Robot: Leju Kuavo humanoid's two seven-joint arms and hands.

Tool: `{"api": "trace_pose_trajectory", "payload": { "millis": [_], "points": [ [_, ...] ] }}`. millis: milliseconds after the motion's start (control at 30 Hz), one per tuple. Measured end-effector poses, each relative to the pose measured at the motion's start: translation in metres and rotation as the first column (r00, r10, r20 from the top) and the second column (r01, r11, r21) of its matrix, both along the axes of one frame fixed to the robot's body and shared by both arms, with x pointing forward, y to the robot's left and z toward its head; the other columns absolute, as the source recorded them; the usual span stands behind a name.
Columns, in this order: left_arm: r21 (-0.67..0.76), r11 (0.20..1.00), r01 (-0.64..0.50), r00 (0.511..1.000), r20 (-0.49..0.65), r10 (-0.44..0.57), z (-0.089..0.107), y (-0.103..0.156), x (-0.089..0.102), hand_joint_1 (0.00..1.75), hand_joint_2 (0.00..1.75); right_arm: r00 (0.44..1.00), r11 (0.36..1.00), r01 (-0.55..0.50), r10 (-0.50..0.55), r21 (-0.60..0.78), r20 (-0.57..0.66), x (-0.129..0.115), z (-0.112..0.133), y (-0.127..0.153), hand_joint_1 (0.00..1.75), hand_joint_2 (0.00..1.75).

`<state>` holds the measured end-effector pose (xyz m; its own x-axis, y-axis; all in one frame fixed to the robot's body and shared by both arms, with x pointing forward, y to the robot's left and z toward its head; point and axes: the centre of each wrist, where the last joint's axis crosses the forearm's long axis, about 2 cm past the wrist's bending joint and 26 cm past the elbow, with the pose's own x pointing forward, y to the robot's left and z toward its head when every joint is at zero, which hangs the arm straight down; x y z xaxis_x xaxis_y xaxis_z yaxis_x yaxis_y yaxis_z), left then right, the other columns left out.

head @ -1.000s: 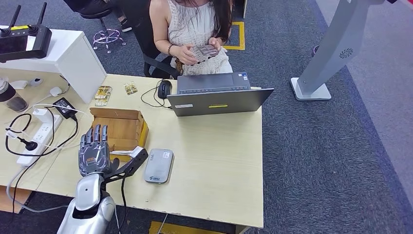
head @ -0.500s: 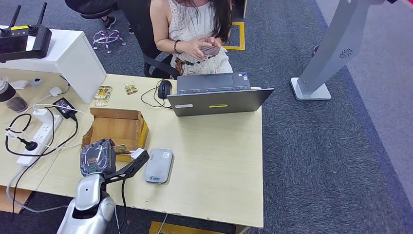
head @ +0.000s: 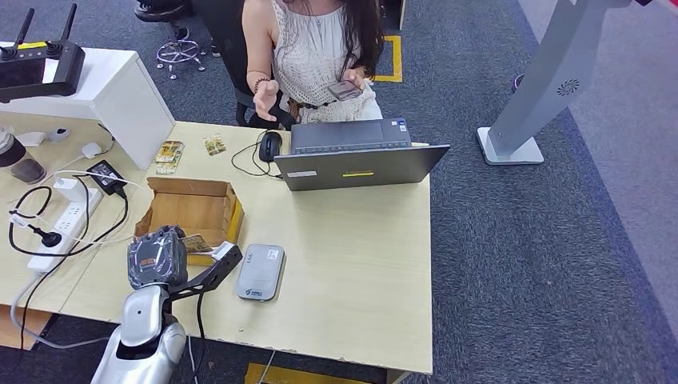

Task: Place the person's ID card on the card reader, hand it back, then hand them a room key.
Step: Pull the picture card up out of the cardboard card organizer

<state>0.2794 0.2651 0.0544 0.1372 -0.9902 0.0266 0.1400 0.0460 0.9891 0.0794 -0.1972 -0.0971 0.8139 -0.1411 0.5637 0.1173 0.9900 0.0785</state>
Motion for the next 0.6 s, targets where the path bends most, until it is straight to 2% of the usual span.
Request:
{"api": "trace_pose_trajectory", "payload": {
  "millis": [600],
  "points": [
    [-0.006, 1.0, -0.007, 0.992, 0.124, 0.008, 0.019, 0.001, 0.007, 1.75, 1.75, 1.0, 1.0, 0.01, -0.01, -0.002, 0.005, -0.001, 0.0, -0.002, 0.0, 0.0]
  ]
}}
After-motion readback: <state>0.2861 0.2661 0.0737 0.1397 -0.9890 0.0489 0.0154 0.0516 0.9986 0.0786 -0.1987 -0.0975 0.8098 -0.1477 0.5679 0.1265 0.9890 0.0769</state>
